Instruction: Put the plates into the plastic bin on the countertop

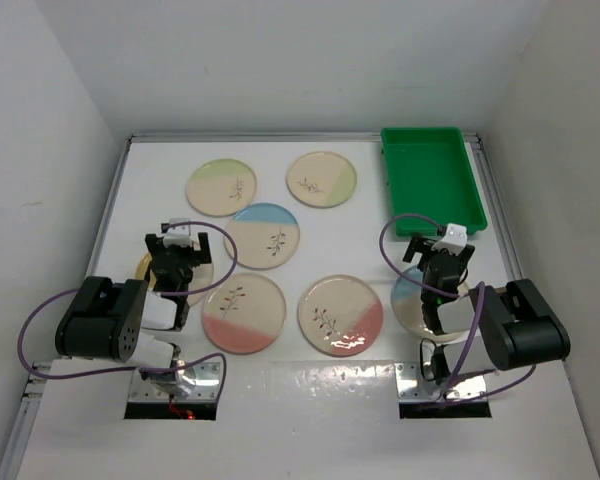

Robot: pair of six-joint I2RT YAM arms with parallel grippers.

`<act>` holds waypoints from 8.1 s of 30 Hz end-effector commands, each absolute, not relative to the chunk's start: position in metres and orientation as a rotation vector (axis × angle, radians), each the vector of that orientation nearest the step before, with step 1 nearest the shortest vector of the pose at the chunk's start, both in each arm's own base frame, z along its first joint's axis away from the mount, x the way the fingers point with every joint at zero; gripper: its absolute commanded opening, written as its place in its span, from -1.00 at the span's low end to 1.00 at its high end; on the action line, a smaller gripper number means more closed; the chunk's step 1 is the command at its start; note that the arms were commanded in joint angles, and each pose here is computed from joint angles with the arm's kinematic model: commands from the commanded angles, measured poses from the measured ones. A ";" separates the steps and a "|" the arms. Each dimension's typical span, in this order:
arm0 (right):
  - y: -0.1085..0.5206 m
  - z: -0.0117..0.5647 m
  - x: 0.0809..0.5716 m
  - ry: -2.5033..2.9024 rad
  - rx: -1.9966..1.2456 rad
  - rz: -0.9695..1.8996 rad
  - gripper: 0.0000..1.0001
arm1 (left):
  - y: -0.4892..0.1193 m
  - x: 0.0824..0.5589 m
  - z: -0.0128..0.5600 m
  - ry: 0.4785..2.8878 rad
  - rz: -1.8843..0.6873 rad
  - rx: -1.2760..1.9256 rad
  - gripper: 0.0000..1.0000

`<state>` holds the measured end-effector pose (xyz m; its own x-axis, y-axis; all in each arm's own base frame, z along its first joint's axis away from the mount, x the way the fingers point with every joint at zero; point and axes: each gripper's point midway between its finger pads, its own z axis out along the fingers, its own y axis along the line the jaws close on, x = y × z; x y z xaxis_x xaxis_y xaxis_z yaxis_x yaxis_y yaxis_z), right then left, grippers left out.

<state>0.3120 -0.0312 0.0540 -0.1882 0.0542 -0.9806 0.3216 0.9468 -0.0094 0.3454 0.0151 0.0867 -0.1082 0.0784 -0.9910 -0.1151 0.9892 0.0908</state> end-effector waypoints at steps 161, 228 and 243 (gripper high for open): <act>0.174 0.116 0.422 2.341 -0.214 0.754 0.99 | -0.152 0.450 0.059 2.530 -0.578 0.802 -1.00; -0.073 0.106 0.502 1.466 1.302 0.684 -1.00 | 0.064 0.553 0.110 2.406 -0.129 0.072 0.49; -0.082 0.063 0.496 1.786 1.336 0.390 0.03 | 0.065 0.553 0.050 2.509 -0.149 0.055 0.49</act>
